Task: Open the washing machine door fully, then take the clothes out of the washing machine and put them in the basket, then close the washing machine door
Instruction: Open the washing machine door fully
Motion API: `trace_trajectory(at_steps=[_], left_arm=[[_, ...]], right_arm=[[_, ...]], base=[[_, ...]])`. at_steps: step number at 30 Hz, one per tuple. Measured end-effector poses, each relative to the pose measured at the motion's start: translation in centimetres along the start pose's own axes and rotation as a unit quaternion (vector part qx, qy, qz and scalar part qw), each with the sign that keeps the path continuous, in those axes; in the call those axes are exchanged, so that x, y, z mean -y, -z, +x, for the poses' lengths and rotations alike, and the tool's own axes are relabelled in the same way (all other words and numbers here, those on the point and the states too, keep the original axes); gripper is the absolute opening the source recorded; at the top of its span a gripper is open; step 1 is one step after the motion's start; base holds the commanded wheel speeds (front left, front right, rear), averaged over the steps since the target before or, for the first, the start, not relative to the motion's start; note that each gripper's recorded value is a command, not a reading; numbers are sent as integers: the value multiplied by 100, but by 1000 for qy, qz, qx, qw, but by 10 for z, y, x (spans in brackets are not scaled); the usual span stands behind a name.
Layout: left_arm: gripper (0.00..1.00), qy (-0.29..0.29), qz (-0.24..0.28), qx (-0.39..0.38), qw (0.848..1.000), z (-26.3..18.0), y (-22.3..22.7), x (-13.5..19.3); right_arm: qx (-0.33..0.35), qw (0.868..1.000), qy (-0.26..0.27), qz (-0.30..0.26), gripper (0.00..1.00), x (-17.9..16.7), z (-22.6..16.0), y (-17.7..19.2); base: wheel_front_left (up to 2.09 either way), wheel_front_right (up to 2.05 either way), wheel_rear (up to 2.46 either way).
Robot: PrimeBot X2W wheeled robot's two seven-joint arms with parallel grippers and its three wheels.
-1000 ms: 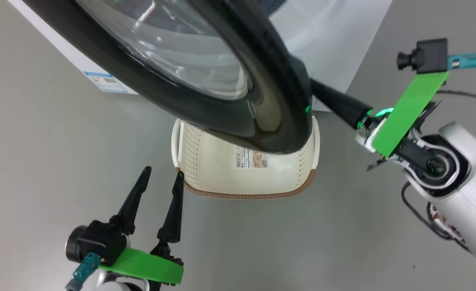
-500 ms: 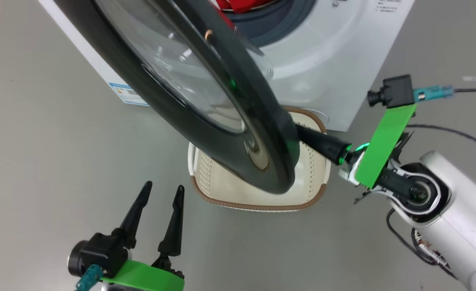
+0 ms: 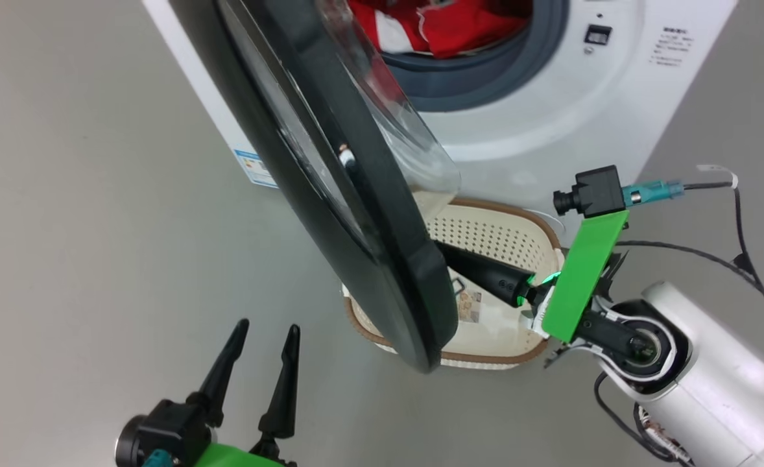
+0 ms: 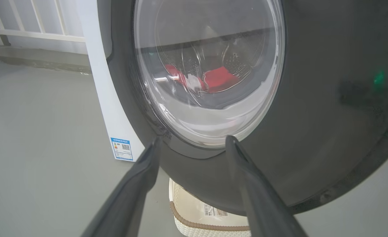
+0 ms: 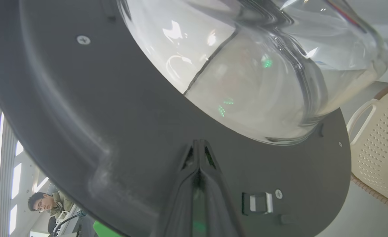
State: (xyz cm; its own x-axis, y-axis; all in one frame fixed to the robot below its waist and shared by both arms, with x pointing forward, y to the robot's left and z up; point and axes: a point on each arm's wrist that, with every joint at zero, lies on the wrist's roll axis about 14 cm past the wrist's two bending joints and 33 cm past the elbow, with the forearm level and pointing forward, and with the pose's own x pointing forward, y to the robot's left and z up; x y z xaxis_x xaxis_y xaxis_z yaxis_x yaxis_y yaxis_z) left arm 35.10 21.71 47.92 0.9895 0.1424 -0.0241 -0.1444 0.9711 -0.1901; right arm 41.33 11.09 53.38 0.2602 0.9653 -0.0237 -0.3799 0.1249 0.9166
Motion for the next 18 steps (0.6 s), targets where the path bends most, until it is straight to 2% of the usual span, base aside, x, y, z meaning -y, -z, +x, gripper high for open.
trace_trajectory(at_steps=[18], left_arm=[[100, -44, -2, 23, 999, -35, -15, -23]], right_arm=[[-58, 998, -38, 0, 0, -37, 27, 45]], base=[[0, 0, 0]])
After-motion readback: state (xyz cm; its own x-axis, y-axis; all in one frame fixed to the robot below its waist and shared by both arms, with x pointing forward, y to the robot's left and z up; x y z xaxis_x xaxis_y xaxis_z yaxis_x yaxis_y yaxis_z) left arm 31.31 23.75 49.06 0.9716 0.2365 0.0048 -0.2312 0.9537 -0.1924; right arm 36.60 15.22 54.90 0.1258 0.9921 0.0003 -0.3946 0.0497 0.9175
